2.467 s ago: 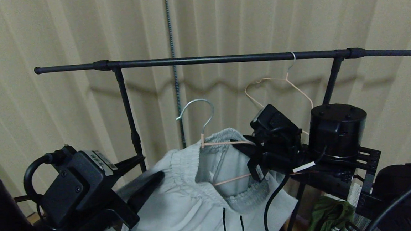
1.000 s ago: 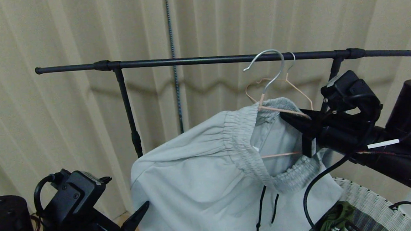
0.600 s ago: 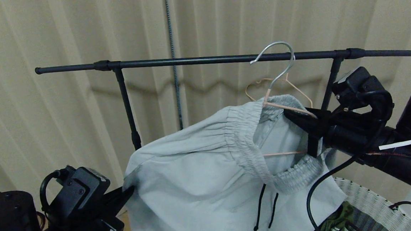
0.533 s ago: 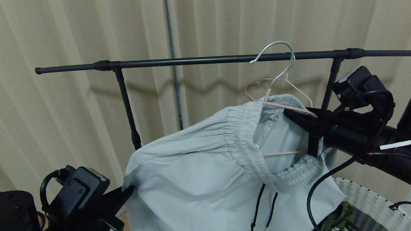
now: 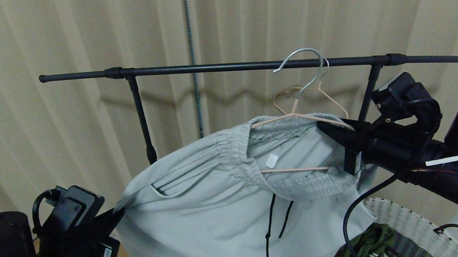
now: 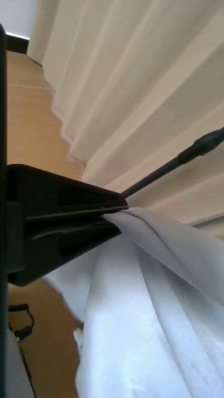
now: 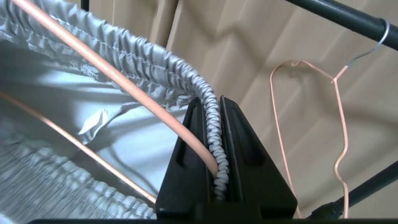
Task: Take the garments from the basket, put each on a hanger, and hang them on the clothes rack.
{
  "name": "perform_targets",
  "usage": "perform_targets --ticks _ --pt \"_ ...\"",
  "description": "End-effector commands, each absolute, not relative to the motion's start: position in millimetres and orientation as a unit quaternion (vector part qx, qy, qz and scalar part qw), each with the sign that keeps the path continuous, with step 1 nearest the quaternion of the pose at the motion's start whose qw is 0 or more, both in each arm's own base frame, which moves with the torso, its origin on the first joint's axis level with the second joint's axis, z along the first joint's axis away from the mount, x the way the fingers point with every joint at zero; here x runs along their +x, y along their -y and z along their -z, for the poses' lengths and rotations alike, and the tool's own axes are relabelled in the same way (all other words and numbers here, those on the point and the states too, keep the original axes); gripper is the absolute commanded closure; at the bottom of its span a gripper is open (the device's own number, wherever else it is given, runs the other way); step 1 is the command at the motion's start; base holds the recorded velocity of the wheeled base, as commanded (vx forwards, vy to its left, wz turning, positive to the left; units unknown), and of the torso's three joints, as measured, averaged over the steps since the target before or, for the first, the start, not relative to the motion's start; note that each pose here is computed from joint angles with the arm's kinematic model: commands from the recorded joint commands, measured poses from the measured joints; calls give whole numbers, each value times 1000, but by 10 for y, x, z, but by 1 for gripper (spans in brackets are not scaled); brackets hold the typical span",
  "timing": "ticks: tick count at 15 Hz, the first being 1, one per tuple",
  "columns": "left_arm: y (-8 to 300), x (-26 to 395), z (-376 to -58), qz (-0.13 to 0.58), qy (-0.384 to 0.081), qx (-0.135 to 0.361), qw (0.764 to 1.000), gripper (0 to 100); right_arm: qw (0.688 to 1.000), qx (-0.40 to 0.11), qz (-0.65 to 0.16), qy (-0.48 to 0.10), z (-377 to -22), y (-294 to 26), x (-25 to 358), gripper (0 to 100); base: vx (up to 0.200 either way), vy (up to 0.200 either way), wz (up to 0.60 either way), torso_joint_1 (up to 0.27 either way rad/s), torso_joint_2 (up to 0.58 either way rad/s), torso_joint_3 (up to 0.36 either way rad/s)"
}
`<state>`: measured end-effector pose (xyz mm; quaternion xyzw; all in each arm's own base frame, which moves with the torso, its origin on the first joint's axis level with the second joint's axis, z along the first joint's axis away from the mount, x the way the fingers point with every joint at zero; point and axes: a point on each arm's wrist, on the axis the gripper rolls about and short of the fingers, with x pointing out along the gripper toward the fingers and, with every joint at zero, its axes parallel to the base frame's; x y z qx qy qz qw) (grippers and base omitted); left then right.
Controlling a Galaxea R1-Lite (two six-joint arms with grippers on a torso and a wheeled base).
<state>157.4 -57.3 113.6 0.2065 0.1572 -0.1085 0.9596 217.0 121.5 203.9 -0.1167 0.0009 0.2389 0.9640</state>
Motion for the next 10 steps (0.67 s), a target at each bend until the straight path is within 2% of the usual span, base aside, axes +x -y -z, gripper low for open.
perform_targets --ticks 1,2,4,6,8,10 --pt "568 1569 -1133 107 -158 207 960 100 964 -118 -238 -5 -2043 -1218 2175 100 0 0 0 0 0 0" --pt "573 1568 -1139 108 -156 207 960 0 964 -119 -238 -7 -2043 -1217 2173 100 0 0 0 0 0 0" --pt "582 1544 -1180 113 -142 201 963 0 965 -125 -230 -28 -2024 -1217 2182 100 0 0 0 0 0 0" --pt "550 1454 -1233 115 -120 193 967 0 973 -145 -165 -74 -1933 -1199 2200 100 0 0 0 0 0 0" --pt "521 1355 -1327 122 -86 187 971 0 976 -151 -134 -83 -1936 -1198 2228 100 0 0 0 0 0 0" --pt "465 1242 -1460 114 -41 180 976 0 973 -172 -92 -125 -1851 -1167 2228 100 0 0 0 0 0 0"
